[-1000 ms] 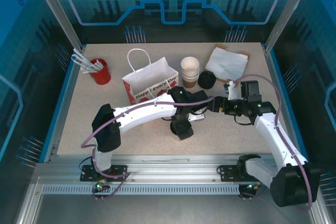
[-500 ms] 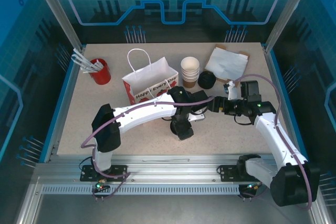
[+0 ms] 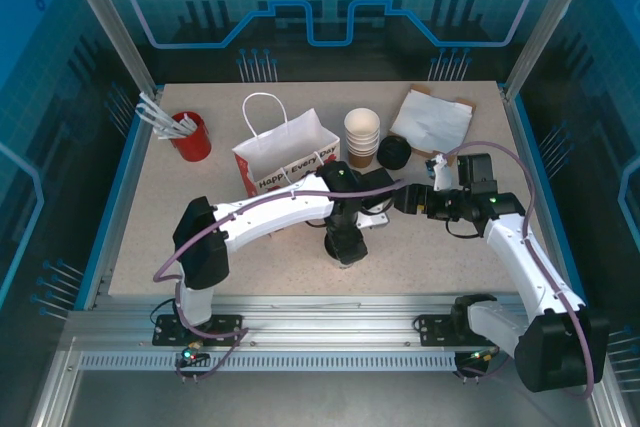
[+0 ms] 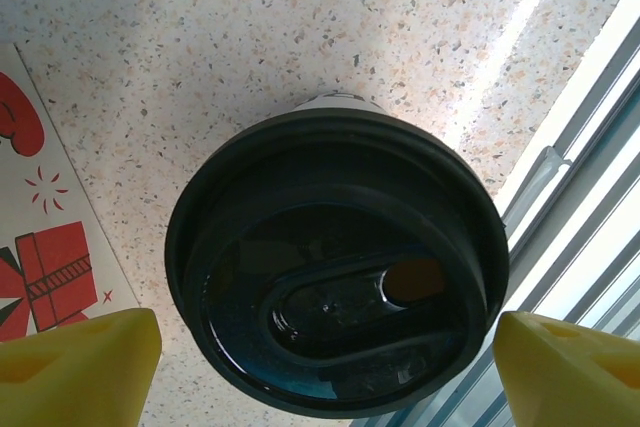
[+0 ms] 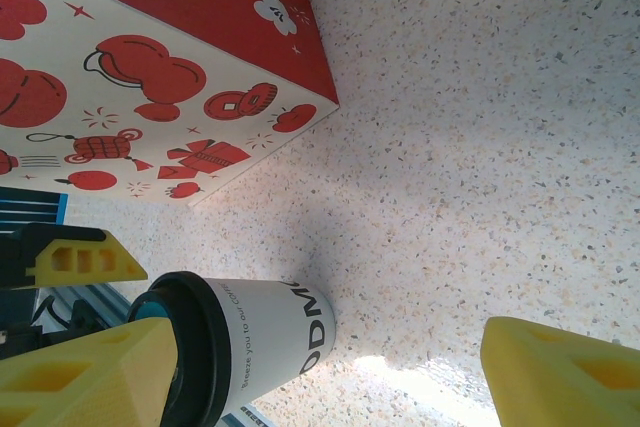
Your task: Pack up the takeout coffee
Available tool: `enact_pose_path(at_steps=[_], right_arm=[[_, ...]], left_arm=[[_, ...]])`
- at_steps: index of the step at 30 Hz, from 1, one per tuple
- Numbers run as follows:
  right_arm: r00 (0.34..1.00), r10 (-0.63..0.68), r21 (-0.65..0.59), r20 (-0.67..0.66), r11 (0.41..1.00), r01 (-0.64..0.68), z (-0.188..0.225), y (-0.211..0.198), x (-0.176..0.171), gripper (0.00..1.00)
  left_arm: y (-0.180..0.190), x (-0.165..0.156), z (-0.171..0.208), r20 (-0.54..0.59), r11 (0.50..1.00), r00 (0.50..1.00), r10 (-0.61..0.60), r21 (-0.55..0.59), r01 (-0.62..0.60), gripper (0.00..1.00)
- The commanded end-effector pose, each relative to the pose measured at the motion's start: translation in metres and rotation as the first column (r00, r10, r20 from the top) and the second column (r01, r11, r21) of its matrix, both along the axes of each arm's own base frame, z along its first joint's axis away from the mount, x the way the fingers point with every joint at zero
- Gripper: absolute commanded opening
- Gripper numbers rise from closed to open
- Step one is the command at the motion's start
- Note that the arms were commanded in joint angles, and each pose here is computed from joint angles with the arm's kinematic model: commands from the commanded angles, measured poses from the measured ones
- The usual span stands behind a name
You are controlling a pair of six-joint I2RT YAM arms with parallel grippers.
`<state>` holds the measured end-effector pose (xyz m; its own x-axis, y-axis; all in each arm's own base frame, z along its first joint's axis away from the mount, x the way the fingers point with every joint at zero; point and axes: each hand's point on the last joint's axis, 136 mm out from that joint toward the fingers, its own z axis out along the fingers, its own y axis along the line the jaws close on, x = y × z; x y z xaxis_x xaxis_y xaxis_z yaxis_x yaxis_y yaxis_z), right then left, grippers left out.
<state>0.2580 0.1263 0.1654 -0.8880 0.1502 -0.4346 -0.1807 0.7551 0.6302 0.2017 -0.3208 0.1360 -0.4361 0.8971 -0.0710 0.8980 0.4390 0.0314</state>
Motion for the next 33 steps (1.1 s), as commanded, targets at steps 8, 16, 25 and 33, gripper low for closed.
enact_pose_path(at_steps=[8,16,25,33], right_arm=[[1.0,0.01,0.007,-0.011,1.0,-0.01,-0.004,-0.001,-0.002,0.81],[1.0,0.01,0.007,-0.01,1.0,-0.01,-0.003,-0.001,-0.002,0.81],[1.0,0.01,0.007,-0.011,1.0,-0.01,-0.003,-0.001,-0.003,0.81],[1.0,0.01,0.005,-0.011,1.0,-0.01,-0.004,-0.001,-0.003,0.81]], left_arm=[[-0.005,-0.006,0.006,-0.035,0.999,0.999,-0.029,-0.031,0.028,0.87],[-0.004,-0.004,-0.001,-0.039,0.999,0.999,-0.031,-0.009,0.031,0.85],[-0.004,-0.002,-0.006,-0.034,0.999,0.999,-0.033,0.004,0.033,0.86],[-0.005,-0.004,-0.009,-0.043,0.999,0.999,-0.032,0.003,0.032,0.83]])
